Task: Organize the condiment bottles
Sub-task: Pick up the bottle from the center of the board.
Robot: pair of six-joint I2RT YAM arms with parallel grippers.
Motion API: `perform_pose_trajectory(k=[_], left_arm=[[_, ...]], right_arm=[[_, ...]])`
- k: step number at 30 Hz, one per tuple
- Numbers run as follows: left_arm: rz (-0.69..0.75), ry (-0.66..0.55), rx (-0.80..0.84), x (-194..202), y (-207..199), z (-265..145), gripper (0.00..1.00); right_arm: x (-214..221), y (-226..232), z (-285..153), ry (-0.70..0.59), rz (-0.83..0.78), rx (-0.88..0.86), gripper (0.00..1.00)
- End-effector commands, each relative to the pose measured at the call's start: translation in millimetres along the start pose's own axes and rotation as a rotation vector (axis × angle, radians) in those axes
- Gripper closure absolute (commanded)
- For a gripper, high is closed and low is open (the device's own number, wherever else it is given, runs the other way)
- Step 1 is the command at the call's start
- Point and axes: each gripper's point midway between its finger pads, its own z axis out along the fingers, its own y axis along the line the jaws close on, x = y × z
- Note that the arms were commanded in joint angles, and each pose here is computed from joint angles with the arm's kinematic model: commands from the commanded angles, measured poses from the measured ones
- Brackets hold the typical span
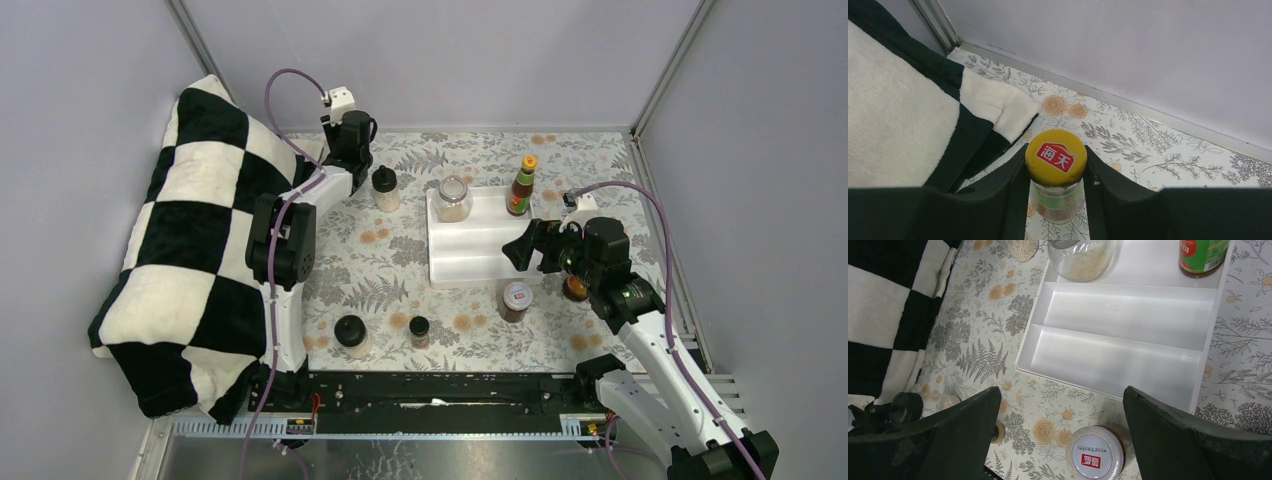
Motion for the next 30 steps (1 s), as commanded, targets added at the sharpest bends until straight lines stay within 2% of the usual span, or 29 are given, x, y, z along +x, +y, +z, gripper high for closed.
perform_pose_trajectory(k=[1, 11, 30], left_arm=[[-0.044, -0.063, -0.031, -22, 7, 4, 0.59], [-0.072, -0.067, 0.003, -29, 14, -15, 0.62], [-0.095, 0.004, 0.042, -21, 32, -56, 0.63]], right_arm=[[-9, 9, -1, -0.030, -0.006, -0.041, 0.00], [-9, 10, -2, -0.028, -0.006, -0.042, 0.00], [-13, 17, -12, -0.053, 0.005, -0.064, 0.00]])
